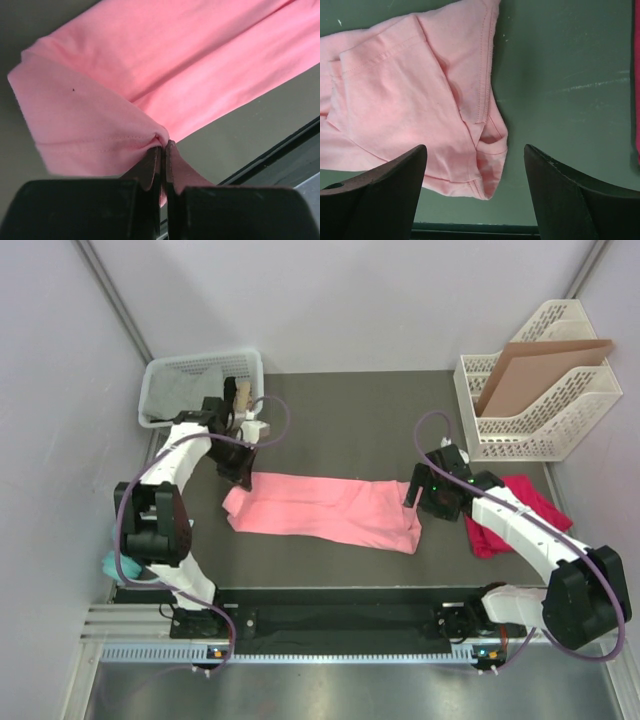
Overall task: Fold and stack the t-shirts
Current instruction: Fold the tshirt
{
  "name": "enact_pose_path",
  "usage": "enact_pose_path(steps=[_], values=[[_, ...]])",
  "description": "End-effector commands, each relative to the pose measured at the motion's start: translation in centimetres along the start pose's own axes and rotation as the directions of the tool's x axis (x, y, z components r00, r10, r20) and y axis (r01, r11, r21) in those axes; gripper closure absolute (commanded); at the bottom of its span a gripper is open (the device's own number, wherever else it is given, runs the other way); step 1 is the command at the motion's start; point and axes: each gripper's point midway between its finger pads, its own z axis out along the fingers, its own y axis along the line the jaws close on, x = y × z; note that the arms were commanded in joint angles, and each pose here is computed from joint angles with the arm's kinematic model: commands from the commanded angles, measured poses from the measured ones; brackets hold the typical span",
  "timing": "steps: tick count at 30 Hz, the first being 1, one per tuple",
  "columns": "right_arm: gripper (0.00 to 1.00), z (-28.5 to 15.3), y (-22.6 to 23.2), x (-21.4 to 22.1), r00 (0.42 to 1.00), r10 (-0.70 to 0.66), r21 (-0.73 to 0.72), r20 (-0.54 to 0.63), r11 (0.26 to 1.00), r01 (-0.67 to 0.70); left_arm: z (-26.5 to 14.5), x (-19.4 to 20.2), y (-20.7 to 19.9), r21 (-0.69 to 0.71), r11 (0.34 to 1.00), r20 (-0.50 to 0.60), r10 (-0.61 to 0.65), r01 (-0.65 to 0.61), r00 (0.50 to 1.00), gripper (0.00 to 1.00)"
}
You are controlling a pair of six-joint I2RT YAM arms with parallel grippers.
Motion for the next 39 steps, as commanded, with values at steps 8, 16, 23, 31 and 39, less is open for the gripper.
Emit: enact_pose_path(steps=[8, 16, 23, 31, 39], values=[[0.21, -0.6, -0.2, -0.2, 0.999, -0.034, -0.008, 0.038, 0.999, 0.034, 2.8, -1.6, -7.6, 0.04, 0.998, -0.046, 0.043, -0.042, 0.998, 1.0], [0.22, -0.7, -0.6, 0.3, 0.999, -0.04, -0.004, 0.033, 0.999, 0.04, 5.3, -3.6, -12.1, 0.048, 0.99, -0.069, 0.133, -0.13, 0.989, 1.0], [0.22, -1.2, -0.8, 0.3, 0.999, -0.031, 0.0, 0.042, 1.0, 0.032, 7.3, -5.2, -13.9, 0.045, 0.985, -0.071, 0.168, -0.165, 0.983, 1.0], [0.22, -1.6, -1.2, 0.6, 0.999, -0.016, 0.002, 0.042, 1.0, 0.016, 8.5, -7.6, -14.4, 0.041, 0.991, -0.022, 0.132, -0.131, 0.991, 1.0], [0.24, -1.7, -1.0, 0.6, 0.999, -0.006, -0.003, 0.036, 1.0, 0.006, 12.9, -5.3, -16.2, 0.046, 0.985, -0.105, 0.168, -0.164, 0.98, 0.94]])
